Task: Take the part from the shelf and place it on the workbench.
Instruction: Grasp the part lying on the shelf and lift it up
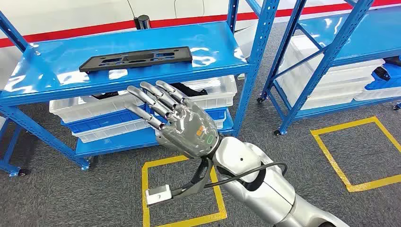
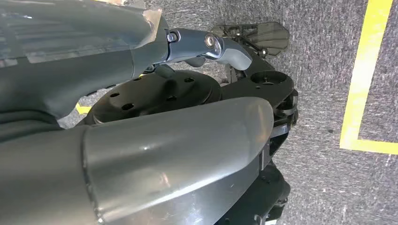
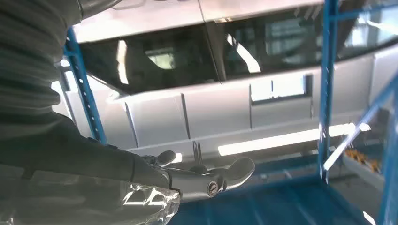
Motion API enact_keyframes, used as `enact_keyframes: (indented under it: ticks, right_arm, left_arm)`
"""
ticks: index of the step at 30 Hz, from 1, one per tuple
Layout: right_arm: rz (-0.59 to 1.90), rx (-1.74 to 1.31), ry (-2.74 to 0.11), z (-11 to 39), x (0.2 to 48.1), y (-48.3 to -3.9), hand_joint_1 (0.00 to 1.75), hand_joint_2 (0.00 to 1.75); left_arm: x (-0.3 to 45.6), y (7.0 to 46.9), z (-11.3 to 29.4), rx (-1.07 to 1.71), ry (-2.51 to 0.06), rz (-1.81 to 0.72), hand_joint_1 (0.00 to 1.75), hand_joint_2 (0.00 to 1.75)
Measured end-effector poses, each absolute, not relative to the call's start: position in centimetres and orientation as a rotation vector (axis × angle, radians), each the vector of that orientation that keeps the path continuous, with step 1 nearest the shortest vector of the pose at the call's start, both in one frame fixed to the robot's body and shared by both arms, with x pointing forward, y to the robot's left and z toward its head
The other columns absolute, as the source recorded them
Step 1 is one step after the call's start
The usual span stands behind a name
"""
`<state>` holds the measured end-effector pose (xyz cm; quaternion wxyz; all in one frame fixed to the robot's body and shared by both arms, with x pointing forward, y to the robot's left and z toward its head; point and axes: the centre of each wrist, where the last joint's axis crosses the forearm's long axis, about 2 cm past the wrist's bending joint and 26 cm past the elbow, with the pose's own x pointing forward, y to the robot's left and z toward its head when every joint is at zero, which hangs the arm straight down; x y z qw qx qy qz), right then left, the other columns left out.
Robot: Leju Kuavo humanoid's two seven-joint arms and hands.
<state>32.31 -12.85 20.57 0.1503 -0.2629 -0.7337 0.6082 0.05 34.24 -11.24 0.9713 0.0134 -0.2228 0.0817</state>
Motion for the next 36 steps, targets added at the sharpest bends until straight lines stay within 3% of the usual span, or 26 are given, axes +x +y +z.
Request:
enact_keyframes:
  ticks: [18, 36]
  right_arm:
    - [1.874, -0.774, -1.962, 17.1, 32.4, -12.4, 0.00, 1.75]
    - [1.743, -0.983, -1.748, 15.8, 35.4, -14.9, 0.00, 1.75]
  left_arm:
    - [0.6, 33.9, -11.3, 0.031, -0.465, 0.167, 0.00, 0.00]
    - [0.6, 33.8, -11.3, 0.089, -0.439, 0.157, 0.00, 0.00]
